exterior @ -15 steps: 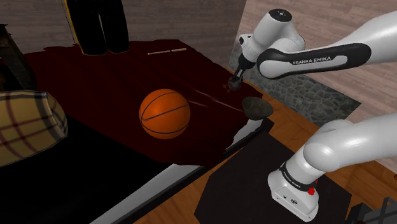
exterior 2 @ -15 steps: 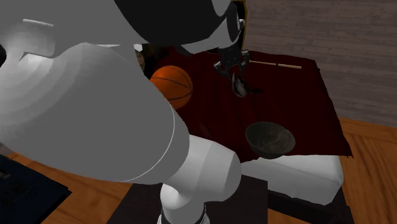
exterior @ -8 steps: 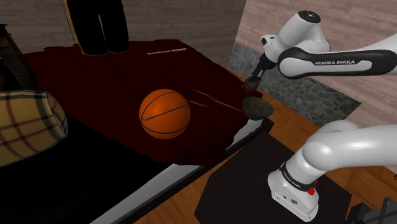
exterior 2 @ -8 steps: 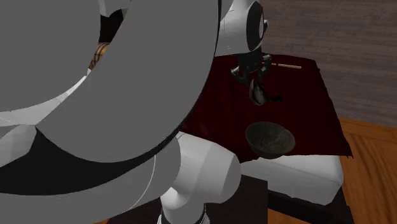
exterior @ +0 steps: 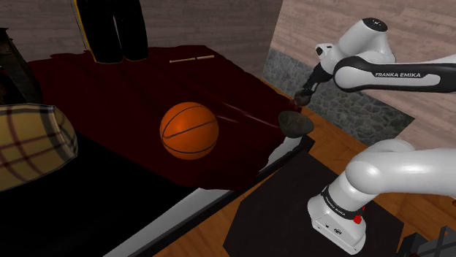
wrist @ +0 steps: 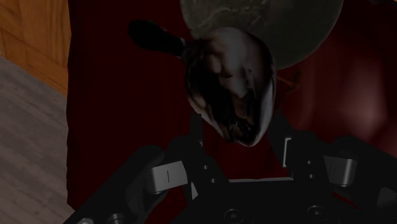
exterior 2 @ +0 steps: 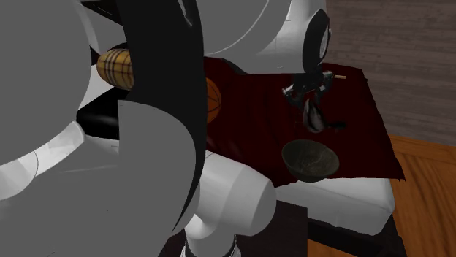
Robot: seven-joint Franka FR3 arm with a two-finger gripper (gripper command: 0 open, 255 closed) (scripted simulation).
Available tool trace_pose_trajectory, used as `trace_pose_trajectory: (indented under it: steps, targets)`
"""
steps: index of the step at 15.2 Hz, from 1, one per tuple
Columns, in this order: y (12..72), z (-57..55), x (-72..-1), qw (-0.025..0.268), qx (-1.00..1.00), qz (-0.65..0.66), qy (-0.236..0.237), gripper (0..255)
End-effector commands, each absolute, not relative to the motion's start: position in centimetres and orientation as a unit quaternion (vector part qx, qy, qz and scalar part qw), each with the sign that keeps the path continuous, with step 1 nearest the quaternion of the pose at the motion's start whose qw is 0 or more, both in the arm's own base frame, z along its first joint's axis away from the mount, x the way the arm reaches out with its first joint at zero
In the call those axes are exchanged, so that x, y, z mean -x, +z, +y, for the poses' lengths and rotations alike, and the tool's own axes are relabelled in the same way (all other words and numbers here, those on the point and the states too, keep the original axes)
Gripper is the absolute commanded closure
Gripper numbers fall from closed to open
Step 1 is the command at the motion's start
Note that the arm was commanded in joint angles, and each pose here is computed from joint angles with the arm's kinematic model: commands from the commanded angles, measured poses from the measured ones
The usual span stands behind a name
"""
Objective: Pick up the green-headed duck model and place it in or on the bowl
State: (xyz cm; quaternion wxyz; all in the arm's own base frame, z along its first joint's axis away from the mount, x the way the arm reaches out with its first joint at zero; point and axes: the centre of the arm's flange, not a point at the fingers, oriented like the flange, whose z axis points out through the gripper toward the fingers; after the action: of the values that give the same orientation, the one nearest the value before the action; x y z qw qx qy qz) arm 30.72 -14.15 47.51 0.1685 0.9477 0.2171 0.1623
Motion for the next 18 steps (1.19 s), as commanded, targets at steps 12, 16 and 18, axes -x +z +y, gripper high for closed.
trace_pose_trajectory:
  steps: [12,16,18]
  targets:
    - [40.7,-14.3,-30.6,0.169,-0.948,0.217,0.163,255]
    - [38.5,-14.3,-30.6,0.169,-0.948,0.217,0.163,255]
    - [38.5,-14.3,-30.6,0.169,-0.948,0.217,0.163,255]
